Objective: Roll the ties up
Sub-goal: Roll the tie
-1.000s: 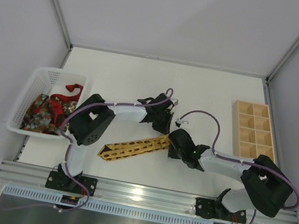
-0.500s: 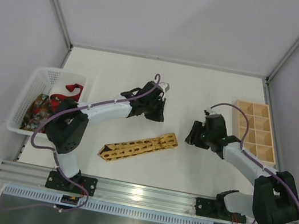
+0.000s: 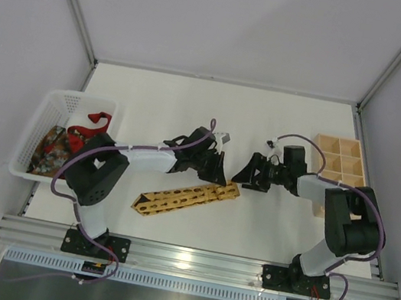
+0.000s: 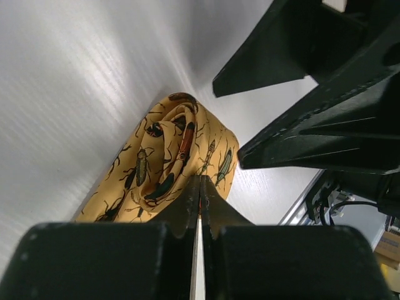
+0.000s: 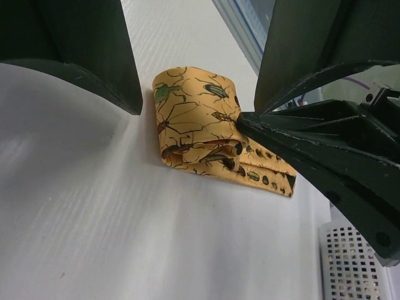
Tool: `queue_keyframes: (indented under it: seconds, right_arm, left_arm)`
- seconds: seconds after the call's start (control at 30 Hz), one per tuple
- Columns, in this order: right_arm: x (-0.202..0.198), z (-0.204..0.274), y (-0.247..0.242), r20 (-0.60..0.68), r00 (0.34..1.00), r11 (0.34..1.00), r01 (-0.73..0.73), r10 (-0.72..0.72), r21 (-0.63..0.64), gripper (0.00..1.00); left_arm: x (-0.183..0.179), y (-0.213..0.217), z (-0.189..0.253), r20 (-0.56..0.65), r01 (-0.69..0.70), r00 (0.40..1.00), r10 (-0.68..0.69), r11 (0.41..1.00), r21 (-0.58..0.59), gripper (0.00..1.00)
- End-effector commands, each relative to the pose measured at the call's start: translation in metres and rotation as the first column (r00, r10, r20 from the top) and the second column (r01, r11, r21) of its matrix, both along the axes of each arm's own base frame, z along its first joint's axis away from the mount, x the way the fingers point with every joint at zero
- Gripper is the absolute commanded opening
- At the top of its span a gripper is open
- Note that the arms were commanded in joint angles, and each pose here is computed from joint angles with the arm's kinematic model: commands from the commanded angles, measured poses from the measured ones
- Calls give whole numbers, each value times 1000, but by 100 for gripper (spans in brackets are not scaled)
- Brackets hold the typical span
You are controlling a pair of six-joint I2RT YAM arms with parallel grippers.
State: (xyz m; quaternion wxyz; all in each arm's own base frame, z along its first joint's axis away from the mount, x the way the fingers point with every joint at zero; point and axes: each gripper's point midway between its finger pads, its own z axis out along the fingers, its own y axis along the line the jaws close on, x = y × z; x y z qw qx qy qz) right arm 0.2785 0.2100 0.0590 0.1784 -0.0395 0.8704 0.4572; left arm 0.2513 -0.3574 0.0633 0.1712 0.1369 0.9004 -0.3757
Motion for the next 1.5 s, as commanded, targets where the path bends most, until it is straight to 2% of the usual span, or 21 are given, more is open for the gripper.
queue_keyframes:
  seconds: [0.0,0.27,0.33,0.47,0.5,0.57,0.63,0.8,1.0,1.27,1.47]
  right_arm:
    - [7,14,10,47,997,994,-60,56,88,78]
    - [-3,-6,8,-4,998,995,-56,56,80,76]
    - [-4,-9,7,-8,999,996,-46,47,72,76]
    - [2,-7,2,5,1000,999,-1,1,39,76]
    - [1,-6,3,4,1000,999,-5,5,43,76]
    - [-1,-7,3,-8,1000,999,-11,11,45,76]
    - [-3,-9,2,-14,1000,999,-15,15,41,76]
    - [-4,-12,5,-22,1000,998,-15,17,67,75]
    - [-4,-8,9,-44,999,993,-10,15,115,75]
    - [-12,-16,8,-52,998,994,-35,40,102,77]
    - [-19,-27,12,-74,995,993,-60,68,104,77]
  left_arm:
    - [2,-12,12,34,23,999,-20,997,-68,4]
    - [2,4,-6,35,0,999,0,1000,13,4]
    - [5,6,1,54,-13,998,12,1000,13,5]
    - [13,1,32,110,-28,993,30,999,-25,13]
    - [15,1,38,122,-33,992,37,999,-36,19]
    - [14,-2,54,144,-28,989,37,998,-63,24]
    - [9,-6,59,137,-14,990,25,997,-79,26]
    - [-9,-14,47,94,22,995,-13,995,-96,25]
    - [-14,-18,24,67,43,997,-36,995,-95,20]
    - [-11,11,-13,37,-7,999,8,1000,-21,18]
    - [-10,20,-21,27,-23,999,23,1000,-20,18]
